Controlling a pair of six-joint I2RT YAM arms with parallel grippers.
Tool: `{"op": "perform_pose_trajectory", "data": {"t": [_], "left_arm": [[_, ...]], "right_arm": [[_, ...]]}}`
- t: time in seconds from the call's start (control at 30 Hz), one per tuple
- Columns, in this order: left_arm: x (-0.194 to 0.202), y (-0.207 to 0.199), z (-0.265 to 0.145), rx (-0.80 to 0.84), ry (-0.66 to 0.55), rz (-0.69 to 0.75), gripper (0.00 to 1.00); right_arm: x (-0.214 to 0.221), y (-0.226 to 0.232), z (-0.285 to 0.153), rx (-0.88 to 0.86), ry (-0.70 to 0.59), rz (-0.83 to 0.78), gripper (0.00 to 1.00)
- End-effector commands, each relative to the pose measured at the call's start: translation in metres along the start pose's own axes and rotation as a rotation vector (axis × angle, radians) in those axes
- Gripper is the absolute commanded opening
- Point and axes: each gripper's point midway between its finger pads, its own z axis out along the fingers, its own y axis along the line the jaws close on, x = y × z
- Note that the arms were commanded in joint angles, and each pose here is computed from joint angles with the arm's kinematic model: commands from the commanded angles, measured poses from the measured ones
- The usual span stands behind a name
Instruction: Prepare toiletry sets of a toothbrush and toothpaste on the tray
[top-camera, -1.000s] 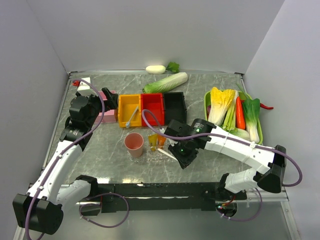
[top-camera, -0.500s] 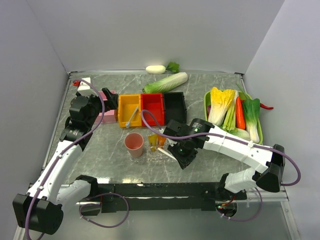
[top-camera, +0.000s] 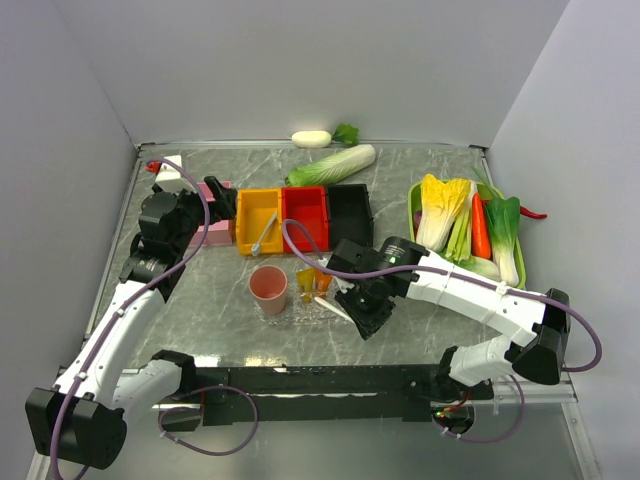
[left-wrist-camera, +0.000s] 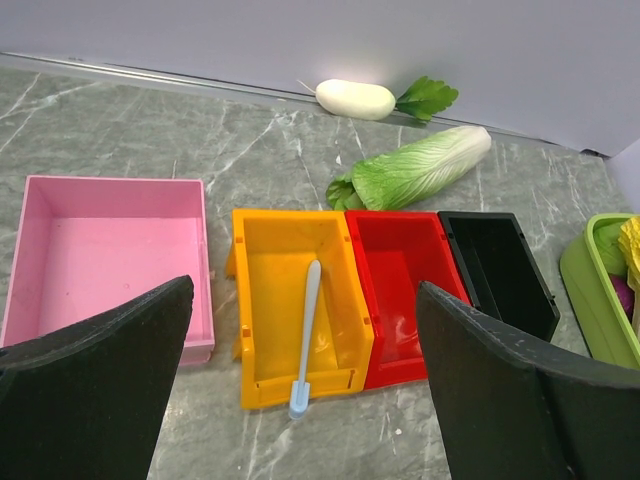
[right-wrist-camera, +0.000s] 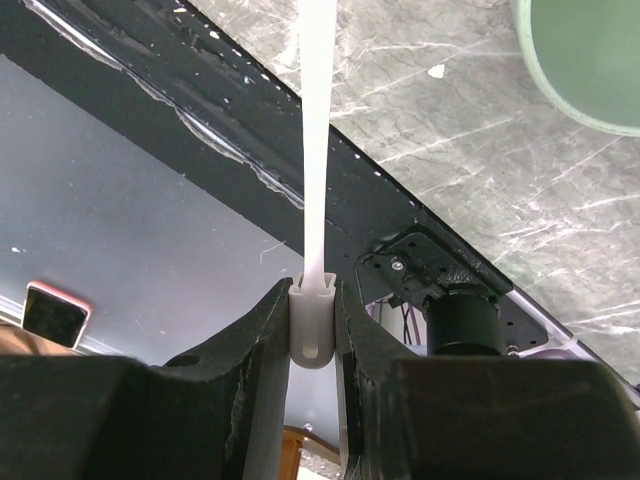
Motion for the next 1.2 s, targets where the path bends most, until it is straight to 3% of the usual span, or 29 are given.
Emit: {"op": "perform_pose_trajectory", "data": {"t": [0.0, 0.57, 1.17], "left_arm": [[-0.02, -0.009, -0.002, 0.033, -0.048, 0.016, 0.96], [-0.015, -0.01, 0.001, 0.04, -0.029, 0.013, 0.97], [-0.017, -0.01, 0.001, 0.043, -0.033, 0.015, 0.97]], "right_arm": [[0.013, -0.002, -0.021, -0.003, 0.01, 0.026, 0.0], [0.019, -0.002, -0.029, -0.017, -0.019, 0.046, 0.0], [0.027, -0.017, -0.014, 0.057, 0.057, 0.056, 0.0]]}}
